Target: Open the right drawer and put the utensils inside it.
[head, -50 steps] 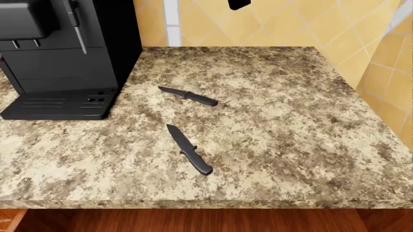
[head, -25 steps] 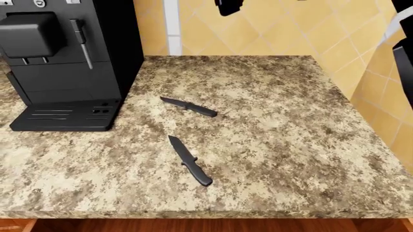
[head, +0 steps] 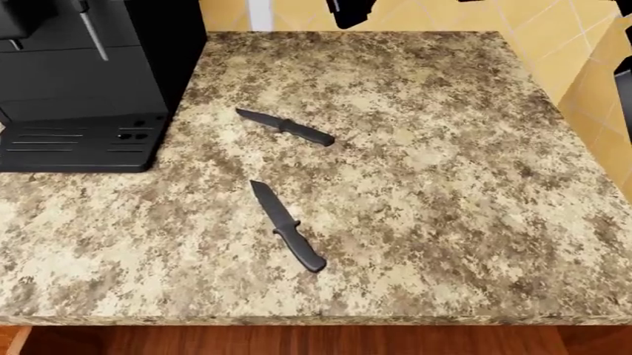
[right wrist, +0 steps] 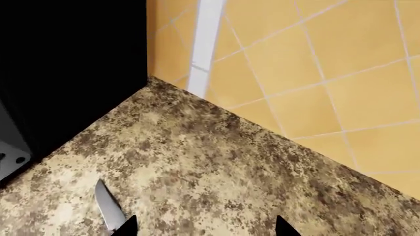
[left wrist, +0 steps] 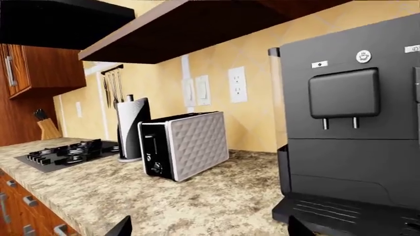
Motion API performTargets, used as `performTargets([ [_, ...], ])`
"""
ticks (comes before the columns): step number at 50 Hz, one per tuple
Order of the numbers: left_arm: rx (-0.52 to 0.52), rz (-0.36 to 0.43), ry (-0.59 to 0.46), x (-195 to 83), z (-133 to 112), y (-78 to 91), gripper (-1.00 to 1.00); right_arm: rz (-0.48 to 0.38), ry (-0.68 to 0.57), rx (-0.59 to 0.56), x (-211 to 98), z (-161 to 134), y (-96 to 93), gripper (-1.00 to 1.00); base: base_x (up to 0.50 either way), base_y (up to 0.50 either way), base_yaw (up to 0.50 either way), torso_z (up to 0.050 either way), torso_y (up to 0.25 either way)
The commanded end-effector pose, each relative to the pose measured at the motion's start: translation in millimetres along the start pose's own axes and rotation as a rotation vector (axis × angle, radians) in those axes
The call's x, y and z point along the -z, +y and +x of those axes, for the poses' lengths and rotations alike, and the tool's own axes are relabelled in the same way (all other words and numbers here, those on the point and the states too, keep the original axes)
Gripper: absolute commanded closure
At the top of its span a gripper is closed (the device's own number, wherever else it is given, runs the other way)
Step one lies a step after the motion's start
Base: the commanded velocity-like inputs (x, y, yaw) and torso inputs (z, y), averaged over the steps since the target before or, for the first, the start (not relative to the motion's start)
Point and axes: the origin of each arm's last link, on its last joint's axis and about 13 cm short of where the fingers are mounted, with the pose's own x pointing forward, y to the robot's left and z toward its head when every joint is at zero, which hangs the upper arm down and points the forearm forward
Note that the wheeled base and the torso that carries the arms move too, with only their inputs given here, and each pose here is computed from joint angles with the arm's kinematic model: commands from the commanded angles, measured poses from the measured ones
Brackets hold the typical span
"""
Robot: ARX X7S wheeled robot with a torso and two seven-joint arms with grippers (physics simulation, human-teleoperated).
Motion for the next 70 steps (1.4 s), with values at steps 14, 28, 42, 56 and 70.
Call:
performTargets([
  [14,-0.049,-0.02,-0.043,-8.4,-2.3,13.3,-1.0,0.01,0.019,-0.021,7.1,3.6,-1.7,-1.0,0.0,0.0,0.0,0.005,-0.031],
  [28,-0.104,-0.006,-0.071,-15.5,-6.2,28.6,-1.0,0.077,0.026,-0.1,27.5,31.9,-11.4,-1.0,0.0,0.0,0.0,0.0,0.0],
  [42,-0.107,-0.002,-0.072,-15.7,-6.2,29.1,-1.0,-0.078,0.07,-0.305,36.8,32.0,8.6,-1.0,0.0,0.0,0.0,0.0,0.0],
  [56,-0.099,0.004,-0.074,-14.8,-5.9,27.7,-1.0,-0.152,0.107,-0.338,41.3,45.4,14.6,-1.0,0.0,0.0,0.0,0.0,0.0],
  [70,-0.097,0.021,-0.066,-12.5,-5.7,25.8,-1.0,-0.14,0.121,-0.352,45.4,78.9,11.9,-1.0,0.0,0.0,0.0,0.0,0.0],
])
